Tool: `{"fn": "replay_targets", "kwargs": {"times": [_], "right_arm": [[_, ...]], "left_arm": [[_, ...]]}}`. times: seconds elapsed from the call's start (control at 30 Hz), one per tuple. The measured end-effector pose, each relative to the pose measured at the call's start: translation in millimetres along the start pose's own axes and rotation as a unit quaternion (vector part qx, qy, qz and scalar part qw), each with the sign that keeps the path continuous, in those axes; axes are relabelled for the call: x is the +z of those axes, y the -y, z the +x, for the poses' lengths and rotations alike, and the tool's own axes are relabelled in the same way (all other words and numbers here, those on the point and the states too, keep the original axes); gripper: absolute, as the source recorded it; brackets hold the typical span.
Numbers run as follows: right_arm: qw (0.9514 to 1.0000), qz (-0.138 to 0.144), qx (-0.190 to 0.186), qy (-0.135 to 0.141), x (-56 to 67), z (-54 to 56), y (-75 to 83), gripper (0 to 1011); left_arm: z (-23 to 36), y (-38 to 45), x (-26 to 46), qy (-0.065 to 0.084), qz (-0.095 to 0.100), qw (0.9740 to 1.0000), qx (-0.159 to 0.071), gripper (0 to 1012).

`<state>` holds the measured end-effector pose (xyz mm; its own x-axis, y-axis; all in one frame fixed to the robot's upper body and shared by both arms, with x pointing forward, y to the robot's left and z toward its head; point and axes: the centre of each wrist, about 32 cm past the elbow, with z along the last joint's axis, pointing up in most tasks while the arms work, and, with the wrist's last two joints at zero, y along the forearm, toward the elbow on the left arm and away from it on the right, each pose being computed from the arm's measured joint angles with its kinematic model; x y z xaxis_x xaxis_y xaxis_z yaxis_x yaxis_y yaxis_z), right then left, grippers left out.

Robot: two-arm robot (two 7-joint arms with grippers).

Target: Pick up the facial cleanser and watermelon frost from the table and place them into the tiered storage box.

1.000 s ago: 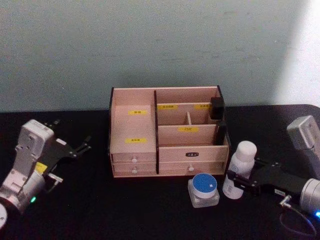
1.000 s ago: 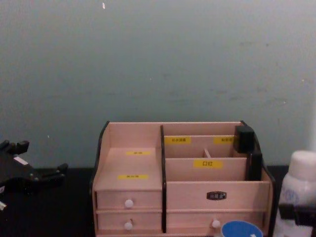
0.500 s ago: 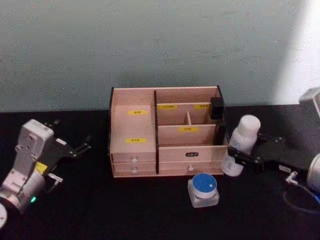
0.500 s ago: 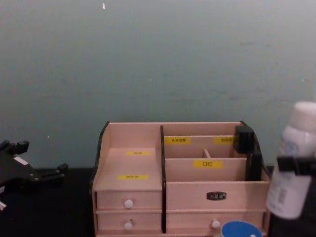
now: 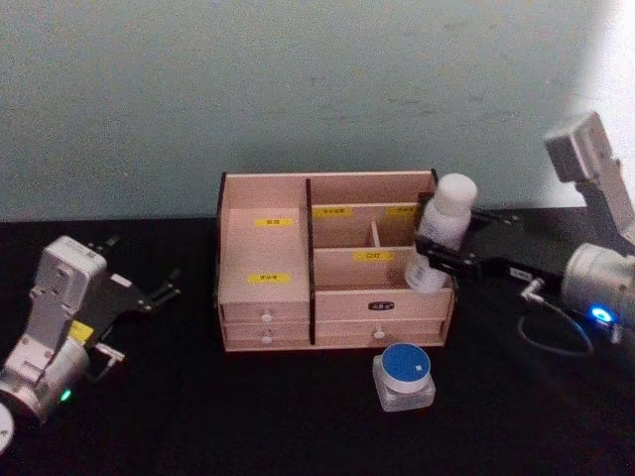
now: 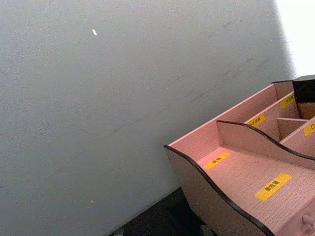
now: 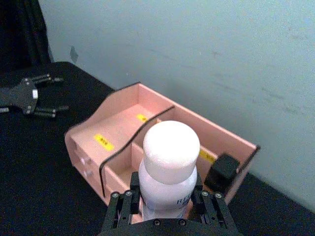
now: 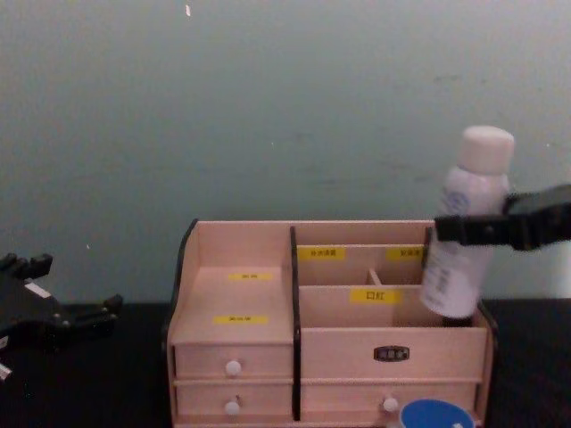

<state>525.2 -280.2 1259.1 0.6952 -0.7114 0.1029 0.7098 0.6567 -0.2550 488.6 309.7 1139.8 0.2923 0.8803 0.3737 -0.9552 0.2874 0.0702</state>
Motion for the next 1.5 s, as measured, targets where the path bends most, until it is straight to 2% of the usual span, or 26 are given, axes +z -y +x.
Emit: {"fn": "replay_targets", "kwargs": {"times": [0.2, 0.43, 0.83, 1.5], "right_arm": [[1.0000, 0.005, 0.005, 0.004, 10.5, 5.5, -17.7, 591], [0.9999, 0.004, 0.012, -0.004, 23.5, 12.3, -42.9, 591], [0.9998, -0.009, 0.015, -0.012, 30.4, 16.9, -75.8, 591], [0.9996, -0.017, 0.016, -0.015, 35.1, 19.3, -100.3, 591]], "left_arm": [[0.0, 0.0, 0.0, 0.000, 0.000, 1.0000, 0.000, 1001], [0.0, 0.0, 0.0, 0.000, 0.000, 1.0000, 0.000, 1001], [0.0, 0.0, 0.0, 0.000, 0.000, 1.0000, 0.000, 1001], [0.0, 0.0, 0.0, 0.000, 0.000, 1.0000, 0.000, 1001]]}}
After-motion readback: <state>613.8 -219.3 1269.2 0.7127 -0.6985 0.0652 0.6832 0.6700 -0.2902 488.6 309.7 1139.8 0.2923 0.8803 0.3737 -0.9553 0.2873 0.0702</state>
